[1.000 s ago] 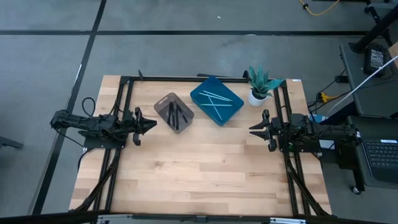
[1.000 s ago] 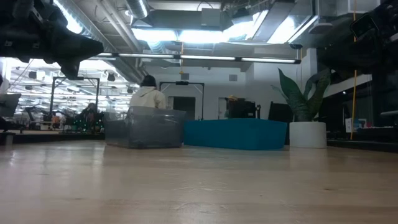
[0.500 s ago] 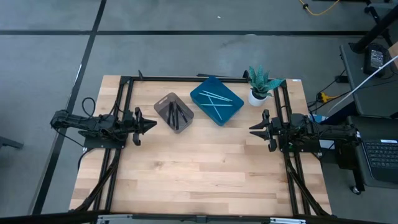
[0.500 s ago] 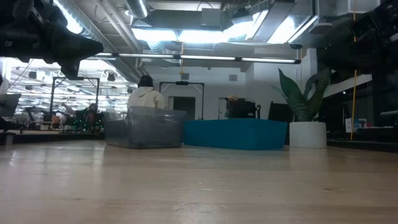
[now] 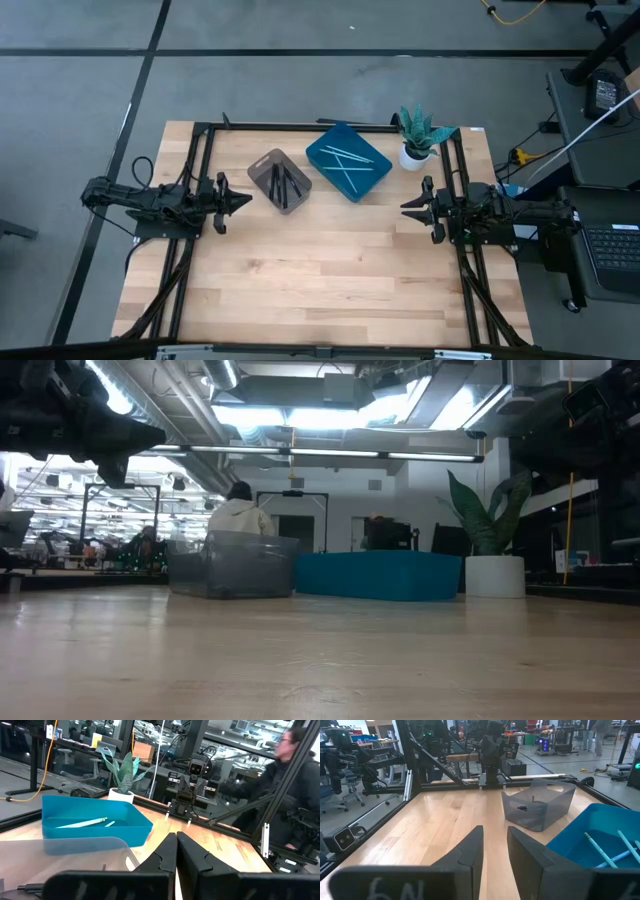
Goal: Sort pens & pencils
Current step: Return to Home Position
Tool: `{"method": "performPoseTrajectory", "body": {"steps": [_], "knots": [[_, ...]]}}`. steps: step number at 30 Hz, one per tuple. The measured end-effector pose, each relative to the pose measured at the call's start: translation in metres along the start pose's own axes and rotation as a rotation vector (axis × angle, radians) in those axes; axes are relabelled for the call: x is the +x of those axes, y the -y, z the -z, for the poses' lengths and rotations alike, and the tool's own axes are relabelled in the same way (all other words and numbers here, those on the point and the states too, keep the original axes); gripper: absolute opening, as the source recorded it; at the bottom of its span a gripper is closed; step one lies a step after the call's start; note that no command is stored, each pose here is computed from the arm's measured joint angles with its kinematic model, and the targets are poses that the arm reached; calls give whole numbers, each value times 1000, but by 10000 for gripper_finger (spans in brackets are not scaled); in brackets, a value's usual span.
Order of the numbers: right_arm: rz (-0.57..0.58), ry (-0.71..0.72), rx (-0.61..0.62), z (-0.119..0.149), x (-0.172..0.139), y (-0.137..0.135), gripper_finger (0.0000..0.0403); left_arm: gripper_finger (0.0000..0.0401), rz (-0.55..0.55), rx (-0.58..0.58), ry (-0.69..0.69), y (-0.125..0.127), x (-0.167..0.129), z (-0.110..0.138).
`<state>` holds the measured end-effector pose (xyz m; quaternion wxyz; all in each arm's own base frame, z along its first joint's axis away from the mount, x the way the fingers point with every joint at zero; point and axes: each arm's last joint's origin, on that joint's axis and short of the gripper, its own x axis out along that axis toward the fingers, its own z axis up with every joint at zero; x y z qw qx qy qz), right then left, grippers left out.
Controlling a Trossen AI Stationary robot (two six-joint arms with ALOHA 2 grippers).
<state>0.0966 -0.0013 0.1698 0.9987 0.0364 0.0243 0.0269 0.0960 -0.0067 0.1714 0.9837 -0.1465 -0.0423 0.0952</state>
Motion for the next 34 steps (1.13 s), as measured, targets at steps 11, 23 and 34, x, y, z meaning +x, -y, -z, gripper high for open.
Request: {"method": "performPoseTrajectory", "body": {"steps": [11,23,34], "knots": [[0,0,0,0,0,0,90,21,0,0,0,0,0,0],[0,0,0,0,0,0,90,36,0,0,0,0,0,0],[0,0,0,0,0,0,90,16,-1,1,0,0,0,0]]}}
